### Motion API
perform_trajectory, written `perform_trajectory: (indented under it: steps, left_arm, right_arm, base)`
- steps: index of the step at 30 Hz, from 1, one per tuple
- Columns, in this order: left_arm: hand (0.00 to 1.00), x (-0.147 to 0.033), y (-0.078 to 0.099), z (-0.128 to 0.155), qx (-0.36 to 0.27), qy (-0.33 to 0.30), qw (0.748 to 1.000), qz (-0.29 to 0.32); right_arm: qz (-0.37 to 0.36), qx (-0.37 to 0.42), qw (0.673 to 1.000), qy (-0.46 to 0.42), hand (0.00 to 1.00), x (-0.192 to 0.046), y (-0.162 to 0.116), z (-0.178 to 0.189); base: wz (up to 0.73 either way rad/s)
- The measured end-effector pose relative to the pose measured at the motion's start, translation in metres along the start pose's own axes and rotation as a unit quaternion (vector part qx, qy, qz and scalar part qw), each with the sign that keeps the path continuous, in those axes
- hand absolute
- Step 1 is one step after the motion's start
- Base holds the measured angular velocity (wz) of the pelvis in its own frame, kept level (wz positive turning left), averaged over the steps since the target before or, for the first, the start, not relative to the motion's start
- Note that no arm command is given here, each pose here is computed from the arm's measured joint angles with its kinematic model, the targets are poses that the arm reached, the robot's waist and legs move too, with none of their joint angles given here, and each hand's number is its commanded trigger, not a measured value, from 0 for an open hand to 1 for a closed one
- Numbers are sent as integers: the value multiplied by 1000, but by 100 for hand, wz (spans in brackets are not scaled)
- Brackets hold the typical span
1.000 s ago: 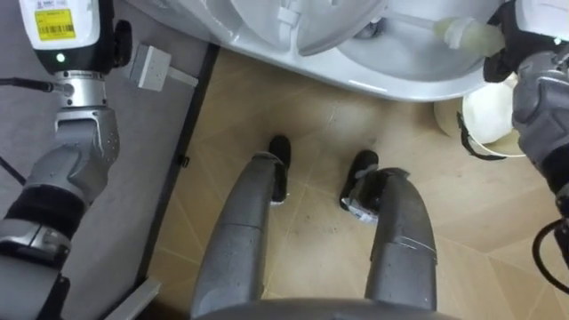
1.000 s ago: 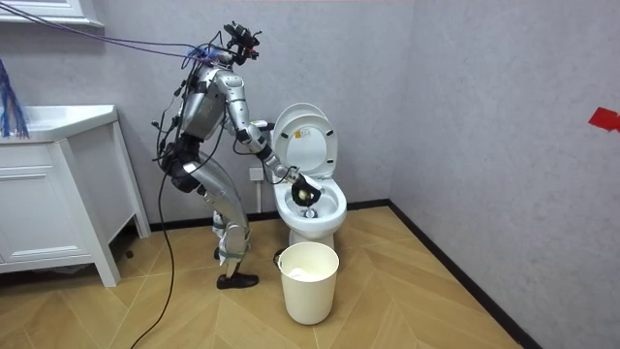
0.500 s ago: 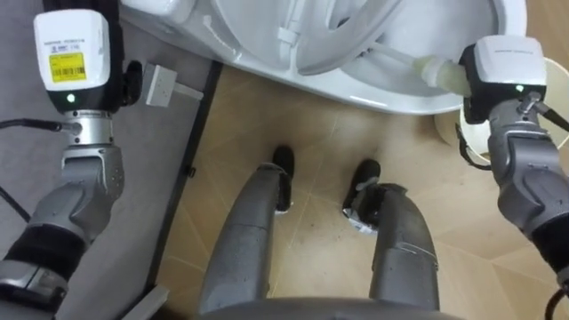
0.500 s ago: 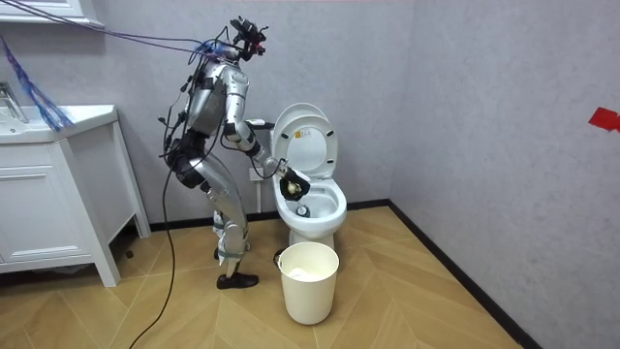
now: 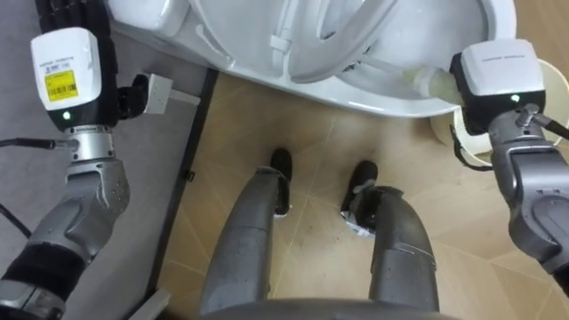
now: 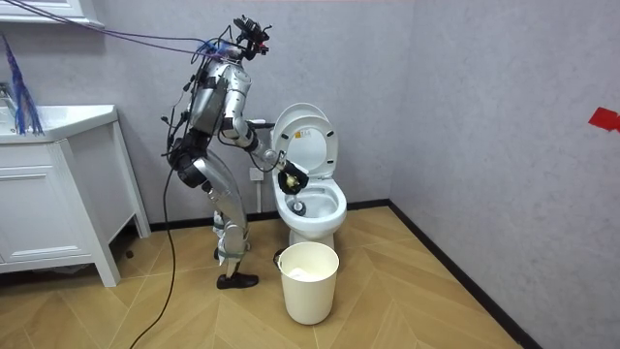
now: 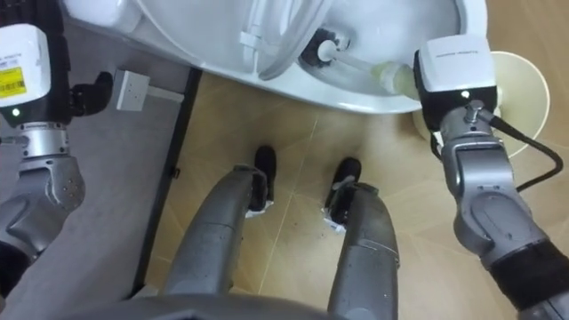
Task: Brush toilet
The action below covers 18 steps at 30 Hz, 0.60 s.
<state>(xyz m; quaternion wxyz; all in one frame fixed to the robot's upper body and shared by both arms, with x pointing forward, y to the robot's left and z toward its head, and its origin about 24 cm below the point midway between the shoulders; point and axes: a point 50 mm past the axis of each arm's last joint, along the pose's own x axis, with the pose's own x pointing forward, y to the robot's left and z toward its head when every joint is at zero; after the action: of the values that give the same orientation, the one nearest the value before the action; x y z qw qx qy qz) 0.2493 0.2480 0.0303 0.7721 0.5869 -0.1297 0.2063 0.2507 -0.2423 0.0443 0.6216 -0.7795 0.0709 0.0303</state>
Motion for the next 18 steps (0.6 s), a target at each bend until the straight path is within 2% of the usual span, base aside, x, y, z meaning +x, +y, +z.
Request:
perform_trajectory:
  steps: [4, 7, 11, 15, 18]
  left_arm:
    - [0, 11, 4, -7, 18, -6, 1000, 8]
    - [0, 20, 13, -16, 46, -14, 999, 17]
    - [0, 24, 18, -19, 78, -33, 996, 28]
    - [0, 30, 19, -17, 91, -43, 994, 37]
    - [0, 40, 21, -17, 104, -40, 993, 46]
  right_arm:
    - [12, 57, 998, 20, 100, 21, 3, -12]
    - [26, 130, 991, 34, 100, 39, 6, -18]
    - [-15, 226, 973, 49, 100, 68, -20, -26]
    - [-63, 247, 964, 73, 100, 85, -44, -42]
    - [-65, 243, 964, 81, 100, 87, -42, -48]
  base:
    - [5]
    - [9]
    - [-4]
    - [7]
    - [1]
